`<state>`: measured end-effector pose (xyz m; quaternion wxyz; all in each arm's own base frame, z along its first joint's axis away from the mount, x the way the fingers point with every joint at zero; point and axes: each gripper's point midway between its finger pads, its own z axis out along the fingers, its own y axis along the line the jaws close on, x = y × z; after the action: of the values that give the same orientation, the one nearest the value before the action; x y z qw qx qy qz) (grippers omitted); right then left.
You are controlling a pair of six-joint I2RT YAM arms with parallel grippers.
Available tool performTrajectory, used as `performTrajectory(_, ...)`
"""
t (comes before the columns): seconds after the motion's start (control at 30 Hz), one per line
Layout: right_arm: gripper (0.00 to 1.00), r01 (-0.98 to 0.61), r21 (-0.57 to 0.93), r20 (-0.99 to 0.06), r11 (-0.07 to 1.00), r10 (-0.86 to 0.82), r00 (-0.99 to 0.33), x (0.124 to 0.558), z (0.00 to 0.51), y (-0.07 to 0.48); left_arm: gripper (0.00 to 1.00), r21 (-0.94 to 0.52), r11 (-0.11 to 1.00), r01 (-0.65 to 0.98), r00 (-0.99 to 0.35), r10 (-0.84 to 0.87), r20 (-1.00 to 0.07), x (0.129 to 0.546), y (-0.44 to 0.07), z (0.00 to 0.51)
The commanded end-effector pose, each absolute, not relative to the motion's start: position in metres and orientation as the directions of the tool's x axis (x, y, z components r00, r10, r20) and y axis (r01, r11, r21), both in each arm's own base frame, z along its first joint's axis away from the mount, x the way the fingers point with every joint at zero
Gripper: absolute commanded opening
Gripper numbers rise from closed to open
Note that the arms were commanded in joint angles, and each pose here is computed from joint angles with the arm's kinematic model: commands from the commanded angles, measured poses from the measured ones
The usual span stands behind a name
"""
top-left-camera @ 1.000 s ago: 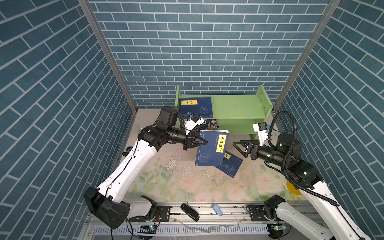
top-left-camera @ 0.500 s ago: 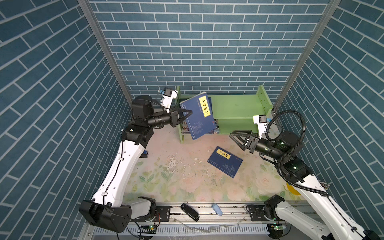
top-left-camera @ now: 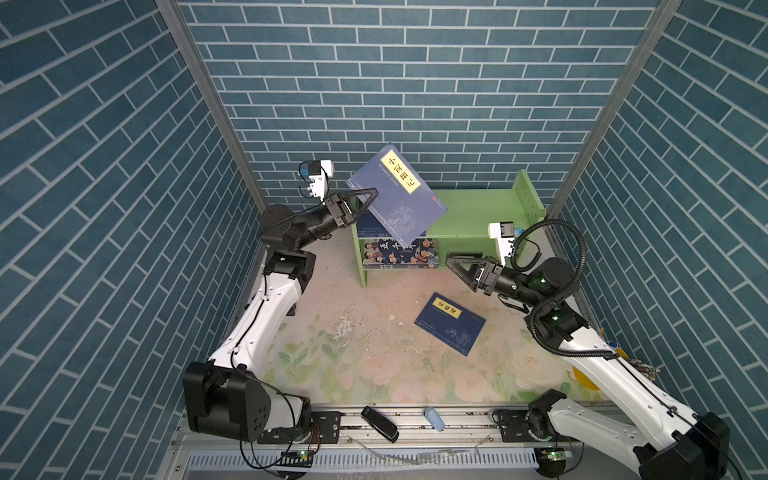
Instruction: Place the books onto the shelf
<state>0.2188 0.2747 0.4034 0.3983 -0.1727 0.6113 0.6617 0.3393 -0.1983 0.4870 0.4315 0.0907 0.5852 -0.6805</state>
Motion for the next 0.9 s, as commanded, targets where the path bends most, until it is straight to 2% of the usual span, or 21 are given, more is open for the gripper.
performTrajectory(0.0,0.8,-0.771,0.637,-0.714,-0.01,0.368,-0.595,0.219,0.421,0.28,0.0,-0.652,0.047,0.757,-0.545,-0.505,-0.669,0.32,-0.193,0.505)
performTrajectory(0.4,0.77,-0.768,0.633,-0.688,-0.096,0.385,-0.615,0.242,0.433,0.308,0.0,-0.692,0.043,0.72,-0.612,-0.429,-0.664,0.317,-0.227,0.464)
performTrajectory(0.63,0.61,-0.769,0.632,-0.682,-0.101,0.398,-0.613,0.247,0.435,0.311,0.0,-0.698,0.048,0.714,-0.617,-0.427,-0.661,0.322,-0.23,0.46)
performTrajectory(0.77,0.42,-0.764,0.638,-0.678,-0.095,0.402,-0.616,0.248,0.433,0.31,0.0,-0.708,0.063,0.703,-0.624,-0.421,-0.658,0.325,-0.23,0.453)
performTrajectory(0.83,0.21,-0.761,0.642,-0.678,-0.088,0.399,-0.618,0.249,0.431,0.31,0.0,-0.719,0.068,0.692,-0.633,-0.422,-0.649,0.326,-0.23,0.449)
performTrajectory(0.87,0.01,-0.758,0.648,-0.679,-0.078,0.394,-0.62,0.251,0.429,0.311,0.0,-0.725,0.073,0.685,-0.638,-0.421,-0.645,0.327,-0.23,0.446)
